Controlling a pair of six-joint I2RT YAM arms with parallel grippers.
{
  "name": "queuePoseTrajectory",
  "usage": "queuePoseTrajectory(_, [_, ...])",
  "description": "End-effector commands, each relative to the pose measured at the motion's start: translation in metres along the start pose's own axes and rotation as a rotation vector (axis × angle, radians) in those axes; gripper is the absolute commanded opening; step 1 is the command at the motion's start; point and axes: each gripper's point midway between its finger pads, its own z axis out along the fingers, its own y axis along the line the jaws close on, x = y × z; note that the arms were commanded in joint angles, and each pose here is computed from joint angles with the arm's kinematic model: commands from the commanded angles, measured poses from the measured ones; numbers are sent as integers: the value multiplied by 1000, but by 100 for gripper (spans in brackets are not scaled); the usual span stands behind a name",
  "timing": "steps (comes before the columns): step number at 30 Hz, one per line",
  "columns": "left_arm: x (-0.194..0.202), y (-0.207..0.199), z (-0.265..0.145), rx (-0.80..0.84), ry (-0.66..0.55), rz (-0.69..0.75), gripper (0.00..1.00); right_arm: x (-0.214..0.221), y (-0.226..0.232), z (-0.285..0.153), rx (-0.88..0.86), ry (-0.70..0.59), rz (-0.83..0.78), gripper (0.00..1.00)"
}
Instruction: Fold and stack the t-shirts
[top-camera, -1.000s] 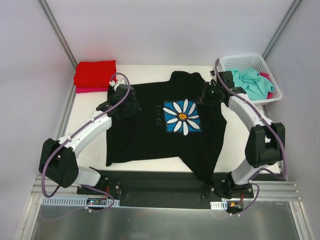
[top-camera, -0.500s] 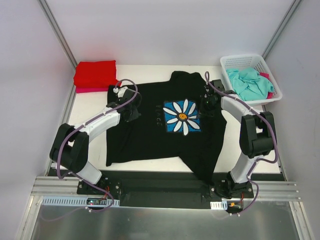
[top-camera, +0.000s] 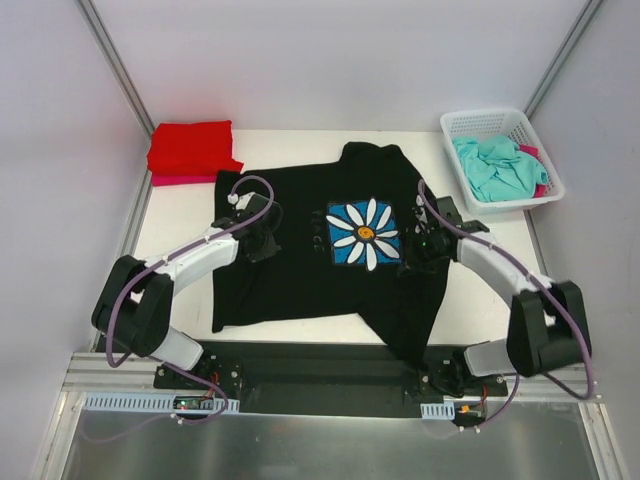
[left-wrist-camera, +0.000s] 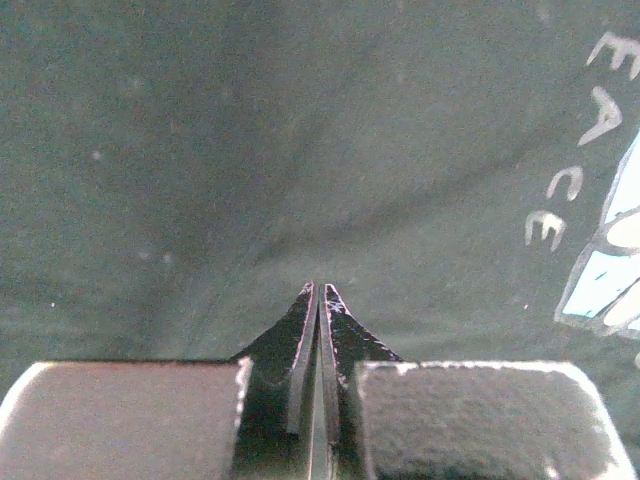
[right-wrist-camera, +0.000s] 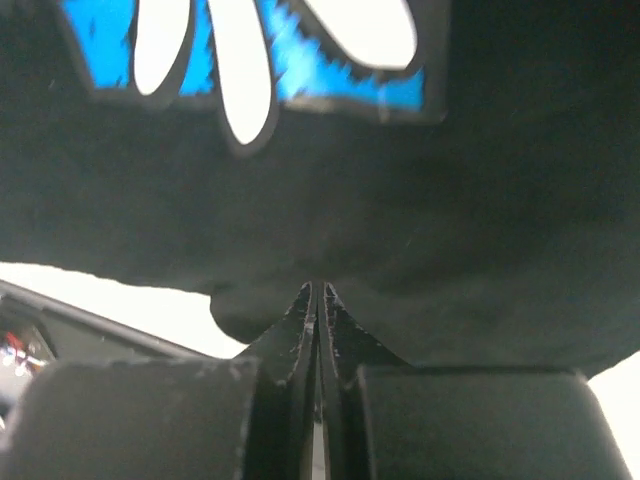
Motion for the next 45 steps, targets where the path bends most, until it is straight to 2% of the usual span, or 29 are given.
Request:
queuePoseTrajectory(1, [13,1,-17,32,20,-21,0,34,20,-27,-74,-16,-20,1])
queuePoseTrajectory(2, [15,1,-18,33,20,-18,0,50,17,-24,-62,8,-34,1])
queuePoseTrajectory(9, [10,-6,-33,65,-3,-3,0,91,14,-27,-31,25,-66,1])
queuePoseTrajectory(15, [7,-10,-40,77,-18,7,0,94,0,-16,39,40,-78,1])
queuePoseTrajectory(26, [5,-7,-46,68,-28,12,0,93,-7,4,66,72,-101,2])
queuePoseTrajectory(27, [4,-7,-46,70,-30,11,0,92,-7,4,65,71,-107,11])
queuePoseTrajectory(31, [4,-7,-48,71,-31,8,0,94,-8,4,65,73,-111,17])
queuePoseTrajectory(33, [3,-8,-49,74,-33,7,0,95,-8,4,60,77,-108,24])
queuePoseTrajectory(45, [3,-8,-48,67,-31,7,0,109,-10,13,37,119,-89,19])
